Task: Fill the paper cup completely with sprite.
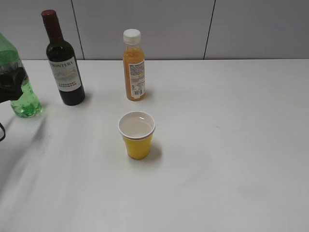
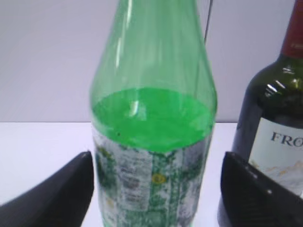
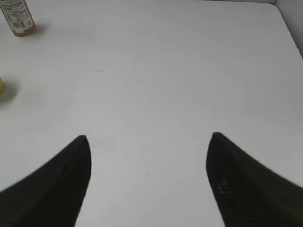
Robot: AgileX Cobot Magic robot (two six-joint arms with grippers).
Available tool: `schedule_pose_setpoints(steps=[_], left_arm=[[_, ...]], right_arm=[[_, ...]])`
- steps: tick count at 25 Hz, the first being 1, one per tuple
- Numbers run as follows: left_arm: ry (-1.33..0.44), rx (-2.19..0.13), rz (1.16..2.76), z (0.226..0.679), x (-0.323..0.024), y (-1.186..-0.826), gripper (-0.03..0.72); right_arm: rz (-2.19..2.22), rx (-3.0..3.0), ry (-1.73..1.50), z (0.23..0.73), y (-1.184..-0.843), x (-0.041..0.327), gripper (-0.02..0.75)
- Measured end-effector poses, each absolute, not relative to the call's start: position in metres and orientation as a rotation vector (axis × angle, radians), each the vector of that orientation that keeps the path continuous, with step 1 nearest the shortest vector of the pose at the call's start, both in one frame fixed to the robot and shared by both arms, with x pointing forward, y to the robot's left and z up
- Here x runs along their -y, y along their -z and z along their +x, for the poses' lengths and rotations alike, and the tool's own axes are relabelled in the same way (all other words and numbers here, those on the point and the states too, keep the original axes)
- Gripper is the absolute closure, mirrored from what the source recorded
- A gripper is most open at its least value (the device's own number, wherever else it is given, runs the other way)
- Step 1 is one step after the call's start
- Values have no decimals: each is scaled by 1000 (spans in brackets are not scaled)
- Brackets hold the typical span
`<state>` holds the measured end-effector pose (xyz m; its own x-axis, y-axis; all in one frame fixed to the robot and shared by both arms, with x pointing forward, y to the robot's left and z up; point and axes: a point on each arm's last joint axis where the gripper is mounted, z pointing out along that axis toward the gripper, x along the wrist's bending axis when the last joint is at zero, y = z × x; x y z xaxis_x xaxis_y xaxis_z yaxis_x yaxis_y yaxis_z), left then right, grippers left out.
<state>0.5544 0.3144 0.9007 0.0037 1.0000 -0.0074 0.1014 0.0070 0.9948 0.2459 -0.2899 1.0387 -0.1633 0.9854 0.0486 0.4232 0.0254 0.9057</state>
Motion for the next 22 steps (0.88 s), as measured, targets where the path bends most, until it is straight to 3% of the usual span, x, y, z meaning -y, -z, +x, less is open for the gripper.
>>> schedule_pose_setpoints(steps=[7, 15, 22], left_arm=[[-1205, -1329, 1266, 519, -318, -916, 64], [-1251, -1296, 1241, 498, -318, -959, 74], [-1164, -1418, 1381, 483, -317, -992, 83]], right_arm=[[1450, -1658, -1106, 246, -1039, 290, 153], [1450, -1658, -1106, 246, -1039, 290, 153], [1450, -1658, -1106, 246, -1039, 290, 153]])
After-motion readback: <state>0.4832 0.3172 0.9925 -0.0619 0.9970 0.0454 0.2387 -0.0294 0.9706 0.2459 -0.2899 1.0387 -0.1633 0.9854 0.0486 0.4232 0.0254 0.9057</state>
